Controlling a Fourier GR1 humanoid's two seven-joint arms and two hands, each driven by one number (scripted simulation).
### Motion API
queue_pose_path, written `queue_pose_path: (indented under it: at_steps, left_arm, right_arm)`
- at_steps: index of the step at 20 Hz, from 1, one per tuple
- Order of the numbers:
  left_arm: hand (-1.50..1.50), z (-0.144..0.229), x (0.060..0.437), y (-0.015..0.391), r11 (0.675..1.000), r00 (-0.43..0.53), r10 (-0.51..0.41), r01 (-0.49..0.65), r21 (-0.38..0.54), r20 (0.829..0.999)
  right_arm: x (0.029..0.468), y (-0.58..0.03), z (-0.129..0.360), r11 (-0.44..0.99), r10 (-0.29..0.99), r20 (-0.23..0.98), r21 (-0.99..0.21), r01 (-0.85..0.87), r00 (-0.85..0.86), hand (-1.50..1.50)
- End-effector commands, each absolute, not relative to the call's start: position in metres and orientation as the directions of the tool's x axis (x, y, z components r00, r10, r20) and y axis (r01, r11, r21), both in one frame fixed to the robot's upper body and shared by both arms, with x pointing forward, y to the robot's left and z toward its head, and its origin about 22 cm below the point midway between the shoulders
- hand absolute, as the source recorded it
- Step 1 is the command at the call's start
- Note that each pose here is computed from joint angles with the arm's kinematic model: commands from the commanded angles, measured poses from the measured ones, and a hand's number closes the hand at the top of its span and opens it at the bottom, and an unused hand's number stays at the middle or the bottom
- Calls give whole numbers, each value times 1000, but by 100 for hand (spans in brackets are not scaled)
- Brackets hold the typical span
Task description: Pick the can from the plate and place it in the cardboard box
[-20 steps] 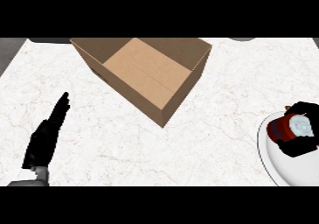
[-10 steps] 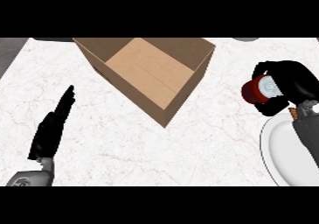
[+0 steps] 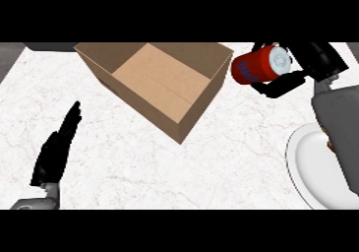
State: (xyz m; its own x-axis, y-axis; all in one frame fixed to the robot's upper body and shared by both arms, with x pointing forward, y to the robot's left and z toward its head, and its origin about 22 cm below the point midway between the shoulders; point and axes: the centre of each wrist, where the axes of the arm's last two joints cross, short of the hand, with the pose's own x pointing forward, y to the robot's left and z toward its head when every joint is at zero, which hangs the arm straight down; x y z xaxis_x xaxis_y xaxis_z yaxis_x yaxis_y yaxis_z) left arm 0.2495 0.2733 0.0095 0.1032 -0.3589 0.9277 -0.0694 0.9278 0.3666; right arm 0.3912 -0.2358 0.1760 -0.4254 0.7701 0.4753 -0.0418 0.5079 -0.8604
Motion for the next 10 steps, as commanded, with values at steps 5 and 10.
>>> queue_pose_path:
  at_steps: [5, 10]
  left_arm:
    - [0, 6, 233, 273, 933, 110, -343, -73, 352, 933]
    - [0, 8, 248, 286, 920, 106, -372, -89, 381, 922]
  right_arm:
    - [408, -172, 216, 625, 595, 568, -772, -117, -568, 150]
    - [415, -114, 229, 620, 601, 579, -773, -136, -551, 150]
